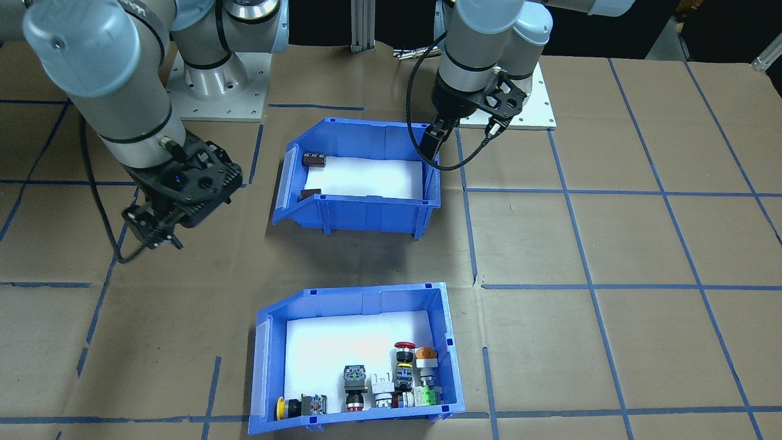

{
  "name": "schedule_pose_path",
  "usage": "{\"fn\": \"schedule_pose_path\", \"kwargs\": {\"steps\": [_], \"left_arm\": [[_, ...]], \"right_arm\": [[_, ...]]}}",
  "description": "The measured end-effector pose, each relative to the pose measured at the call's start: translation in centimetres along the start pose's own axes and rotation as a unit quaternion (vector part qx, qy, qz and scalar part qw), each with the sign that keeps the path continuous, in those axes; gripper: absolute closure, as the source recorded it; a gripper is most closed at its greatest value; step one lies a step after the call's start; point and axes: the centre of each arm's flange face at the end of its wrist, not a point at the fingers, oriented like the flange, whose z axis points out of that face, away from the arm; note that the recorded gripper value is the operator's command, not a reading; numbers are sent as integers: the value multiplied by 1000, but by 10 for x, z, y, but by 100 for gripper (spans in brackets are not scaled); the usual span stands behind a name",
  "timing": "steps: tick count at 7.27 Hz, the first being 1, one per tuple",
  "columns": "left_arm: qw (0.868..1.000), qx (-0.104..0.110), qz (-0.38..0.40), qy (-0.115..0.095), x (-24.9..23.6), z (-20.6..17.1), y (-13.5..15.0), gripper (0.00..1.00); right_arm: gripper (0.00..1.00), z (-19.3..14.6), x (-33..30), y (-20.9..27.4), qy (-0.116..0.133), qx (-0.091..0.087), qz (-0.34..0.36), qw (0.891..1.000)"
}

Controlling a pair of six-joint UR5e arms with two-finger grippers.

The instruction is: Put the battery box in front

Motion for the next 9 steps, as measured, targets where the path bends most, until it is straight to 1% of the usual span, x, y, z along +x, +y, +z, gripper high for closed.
{"fn": "schedule_pose_path", "kwargs": {"steps": [1,2,3,4,5,6,7,9], "left_arm": [[999,-26,-31,-6,-10,21,17,2],[997,-50,-54,2,-19,40,30,2],[995,-68,-72,20,-26,59,42,2],[993,-81,-82,30,-32,75,50,4],[991,-94,-90,31,-37,87,58,7],[989,-109,-95,27,-39,94,63,7],[988,-118,-98,22,-40,97,65,7],[987,-124,-102,11,-42,102,66,7]], "right_arm": [[0,3,-2,-27,6,3,-64,998],[0,9,-10,-60,9,3,-111,994],[0,18,-23,-97,9,2,-149,989],[0,28,-41,-133,9,2,-181,984],[0,38,-61,-168,7,4,-210,978],[0,47,-81,-195,6,7,-232,973],[0,57,-92,-211,7,10,-245,969],[0,87,-97,-230,8,10,-256,967]]}}
